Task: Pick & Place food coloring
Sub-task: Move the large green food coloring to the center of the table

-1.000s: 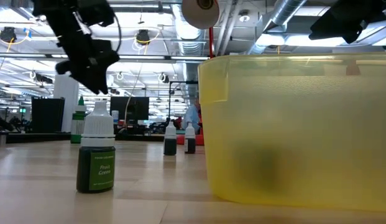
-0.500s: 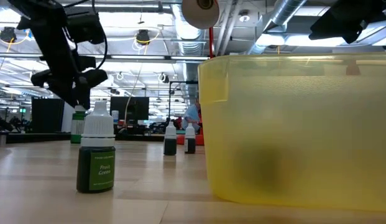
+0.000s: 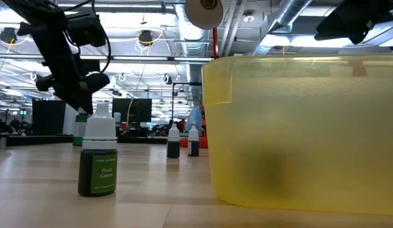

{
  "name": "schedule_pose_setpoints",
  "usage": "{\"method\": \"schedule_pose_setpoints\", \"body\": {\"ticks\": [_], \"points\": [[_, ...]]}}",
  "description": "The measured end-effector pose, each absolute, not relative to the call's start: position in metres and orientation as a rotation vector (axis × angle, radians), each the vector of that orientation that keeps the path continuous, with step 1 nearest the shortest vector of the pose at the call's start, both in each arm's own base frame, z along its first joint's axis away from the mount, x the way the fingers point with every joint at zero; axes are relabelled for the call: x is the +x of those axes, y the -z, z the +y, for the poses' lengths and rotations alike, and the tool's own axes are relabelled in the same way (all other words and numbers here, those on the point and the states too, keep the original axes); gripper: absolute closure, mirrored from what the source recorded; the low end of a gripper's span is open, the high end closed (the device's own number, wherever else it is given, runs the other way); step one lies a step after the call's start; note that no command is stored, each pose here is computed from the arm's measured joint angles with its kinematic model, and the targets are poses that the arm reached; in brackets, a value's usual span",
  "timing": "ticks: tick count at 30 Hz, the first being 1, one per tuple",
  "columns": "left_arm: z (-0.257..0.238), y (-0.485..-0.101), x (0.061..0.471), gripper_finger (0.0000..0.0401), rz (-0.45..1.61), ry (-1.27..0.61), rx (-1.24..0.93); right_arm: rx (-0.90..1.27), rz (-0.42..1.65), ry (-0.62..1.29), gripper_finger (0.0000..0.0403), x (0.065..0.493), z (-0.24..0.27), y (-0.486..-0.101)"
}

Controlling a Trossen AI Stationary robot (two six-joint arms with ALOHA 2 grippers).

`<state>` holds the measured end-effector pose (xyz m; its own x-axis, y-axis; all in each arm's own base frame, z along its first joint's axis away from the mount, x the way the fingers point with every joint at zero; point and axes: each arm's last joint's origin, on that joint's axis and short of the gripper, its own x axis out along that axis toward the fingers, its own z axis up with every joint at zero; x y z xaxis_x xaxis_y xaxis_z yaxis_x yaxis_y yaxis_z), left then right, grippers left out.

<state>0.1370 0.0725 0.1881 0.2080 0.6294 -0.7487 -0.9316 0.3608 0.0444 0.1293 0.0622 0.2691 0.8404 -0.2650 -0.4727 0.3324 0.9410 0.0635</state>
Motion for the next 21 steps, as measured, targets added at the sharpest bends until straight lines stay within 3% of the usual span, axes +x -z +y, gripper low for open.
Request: {"method": "schedule_pose_setpoints", "body": {"ticks": [12,21], "points": [[0.050,-0.200,0.182,0.0297,0.569,-0.761,-0.402,0.145,0.478,0.317,0.0274,0.129,0.062,-0.269],[0.016,-0.198,0.259,0.0293,0.674,-0.638,-0.293,0.145,0.478,0.317,0.0274,0.129,0.062,-0.269]]}}
